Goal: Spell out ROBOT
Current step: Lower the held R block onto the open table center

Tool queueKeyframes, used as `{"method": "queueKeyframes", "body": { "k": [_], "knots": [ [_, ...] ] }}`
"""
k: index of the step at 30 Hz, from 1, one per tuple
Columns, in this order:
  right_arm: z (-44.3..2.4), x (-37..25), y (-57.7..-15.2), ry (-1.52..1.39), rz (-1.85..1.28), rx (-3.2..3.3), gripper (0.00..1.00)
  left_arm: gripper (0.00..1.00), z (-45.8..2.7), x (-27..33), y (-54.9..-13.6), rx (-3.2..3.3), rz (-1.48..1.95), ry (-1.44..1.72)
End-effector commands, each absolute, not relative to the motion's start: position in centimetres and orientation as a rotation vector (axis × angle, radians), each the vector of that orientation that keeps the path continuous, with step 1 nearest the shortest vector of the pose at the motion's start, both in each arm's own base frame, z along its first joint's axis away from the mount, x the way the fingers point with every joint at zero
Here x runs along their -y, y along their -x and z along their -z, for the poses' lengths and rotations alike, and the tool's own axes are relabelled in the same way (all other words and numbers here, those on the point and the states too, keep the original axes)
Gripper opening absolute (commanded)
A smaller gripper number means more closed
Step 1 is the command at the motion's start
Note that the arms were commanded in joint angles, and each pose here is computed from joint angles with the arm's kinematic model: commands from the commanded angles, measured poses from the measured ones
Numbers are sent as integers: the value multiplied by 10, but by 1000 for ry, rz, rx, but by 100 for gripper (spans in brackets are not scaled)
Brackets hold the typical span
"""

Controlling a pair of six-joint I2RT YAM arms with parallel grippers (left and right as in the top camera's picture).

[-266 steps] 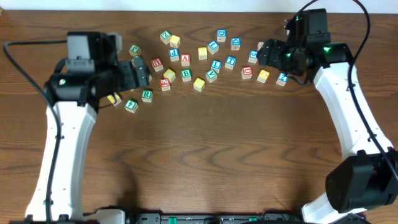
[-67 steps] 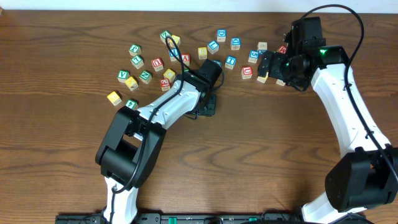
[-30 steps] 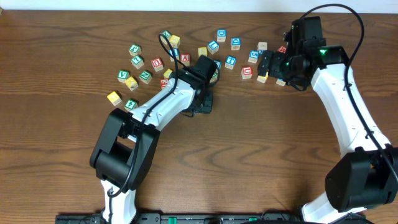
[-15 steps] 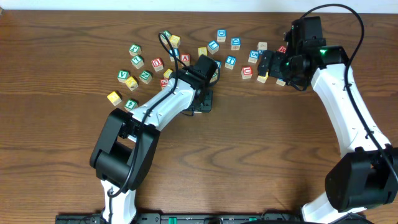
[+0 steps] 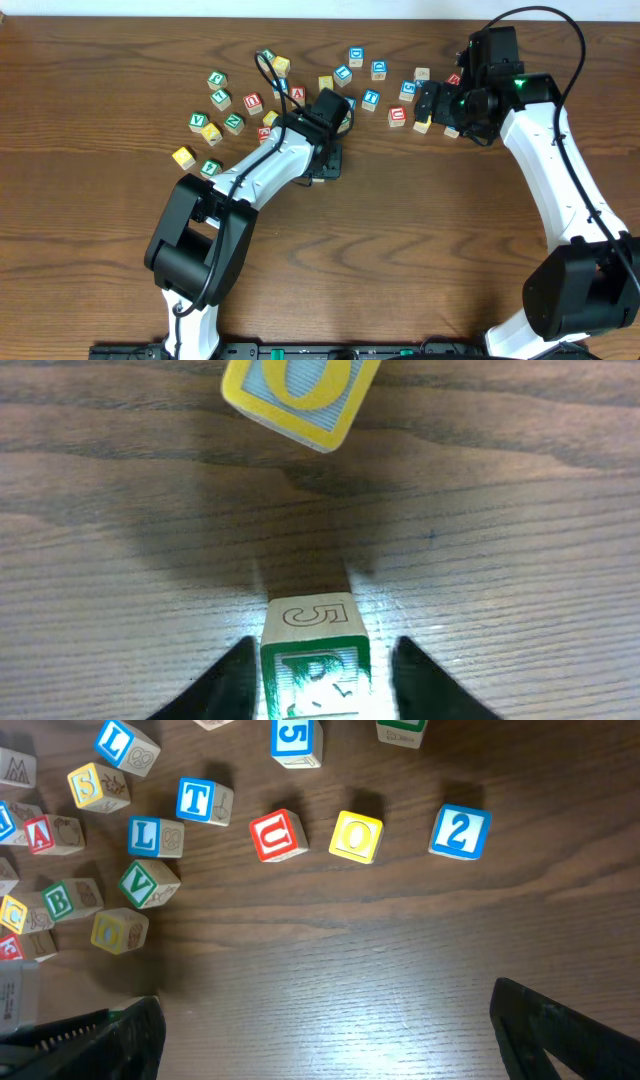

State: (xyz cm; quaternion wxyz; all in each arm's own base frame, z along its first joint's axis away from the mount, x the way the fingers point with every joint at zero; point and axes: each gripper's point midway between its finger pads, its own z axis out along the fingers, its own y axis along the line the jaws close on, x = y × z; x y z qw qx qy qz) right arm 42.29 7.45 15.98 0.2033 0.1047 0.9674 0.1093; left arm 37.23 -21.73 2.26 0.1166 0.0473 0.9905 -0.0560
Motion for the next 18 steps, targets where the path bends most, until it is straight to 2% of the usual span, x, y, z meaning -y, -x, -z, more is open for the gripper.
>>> {"method": "queueKeyframes", "body": {
  "k": [1,18],
  "knots": [
    [-155,-74,-422,-276,-284,-2711,99,40,-13,211,-368,-2914,128,-133],
    [-155,-74,-422,-276,-284,-2711,98,38,-11,198,-378,-2864,25,-107]
  ]
}}
